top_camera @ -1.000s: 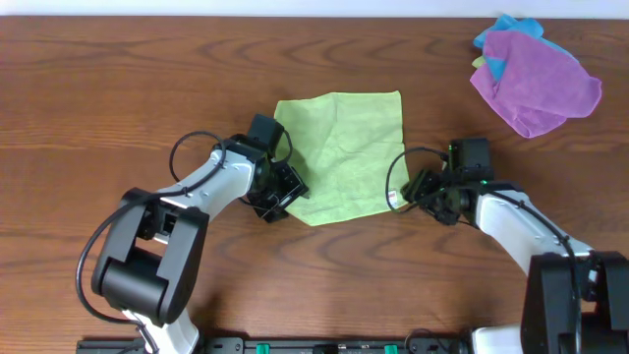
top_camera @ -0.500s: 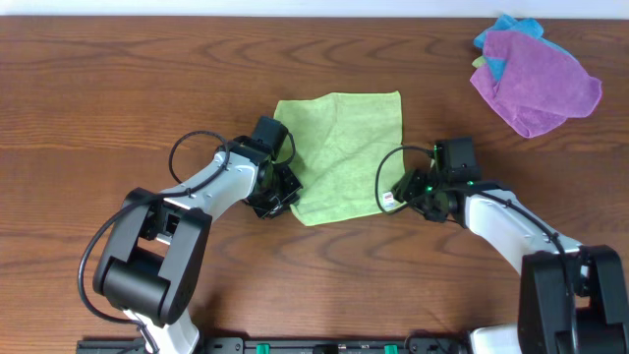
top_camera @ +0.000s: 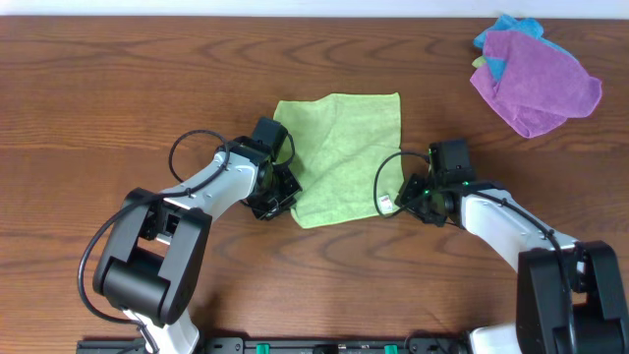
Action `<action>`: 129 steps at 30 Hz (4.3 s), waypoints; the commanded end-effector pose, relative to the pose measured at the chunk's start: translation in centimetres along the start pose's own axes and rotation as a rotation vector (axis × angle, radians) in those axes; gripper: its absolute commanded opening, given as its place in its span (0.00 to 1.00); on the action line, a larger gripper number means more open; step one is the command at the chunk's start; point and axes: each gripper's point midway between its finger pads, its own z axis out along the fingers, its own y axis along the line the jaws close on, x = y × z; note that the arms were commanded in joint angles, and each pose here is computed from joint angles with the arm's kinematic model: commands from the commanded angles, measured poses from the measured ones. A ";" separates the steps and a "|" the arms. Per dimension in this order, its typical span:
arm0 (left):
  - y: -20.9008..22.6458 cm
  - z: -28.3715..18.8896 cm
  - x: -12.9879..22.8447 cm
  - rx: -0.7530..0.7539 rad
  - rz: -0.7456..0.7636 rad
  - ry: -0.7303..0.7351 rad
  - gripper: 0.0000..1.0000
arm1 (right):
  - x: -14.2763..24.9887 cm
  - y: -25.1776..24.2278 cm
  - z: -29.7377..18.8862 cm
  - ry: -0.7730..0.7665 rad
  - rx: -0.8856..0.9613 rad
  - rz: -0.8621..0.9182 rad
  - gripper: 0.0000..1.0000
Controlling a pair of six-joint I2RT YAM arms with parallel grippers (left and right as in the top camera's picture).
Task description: Fold the cloth
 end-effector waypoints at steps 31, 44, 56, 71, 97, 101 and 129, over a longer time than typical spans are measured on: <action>3.5 -2.3 4.1 -0.135 0.153 0.251 0.06 | 4.1 -1.5 -6.2 0.057 0.058 0.006 0.01; 0.2 -4.7 2.8 -0.089 0.199 0.206 0.06 | 1.5 1.3 -7.3 -0.069 -0.064 -0.033 0.01; 1.2 -4.9 1.3 -0.128 0.188 0.156 0.06 | -1.2 3.5 -7.6 -0.178 -0.146 -0.075 0.01; 0.3 -5.5 -2.6 -0.037 0.156 0.052 0.06 | -4.4 5.7 -6.1 -0.248 -0.197 -0.094 0.01; -2.7 -8.0 -10.3 0.036 0.155 -0.262 0.06 | -11.0 9.3 -4.5 -0.322 -0.160 -0.161 0.01; -3.3 -8.2 -11.1 0.052 0.161 -0.297 0.06 | -11.4 9.6 -4.6 -0.340 -0.170 -0.164 0.01; -4.5 -5.5 -14.6 0.089 0.163 -0.377 0.06 | -13.0 9.0 -1.4 -0.375 -0.135 -0.155 0.01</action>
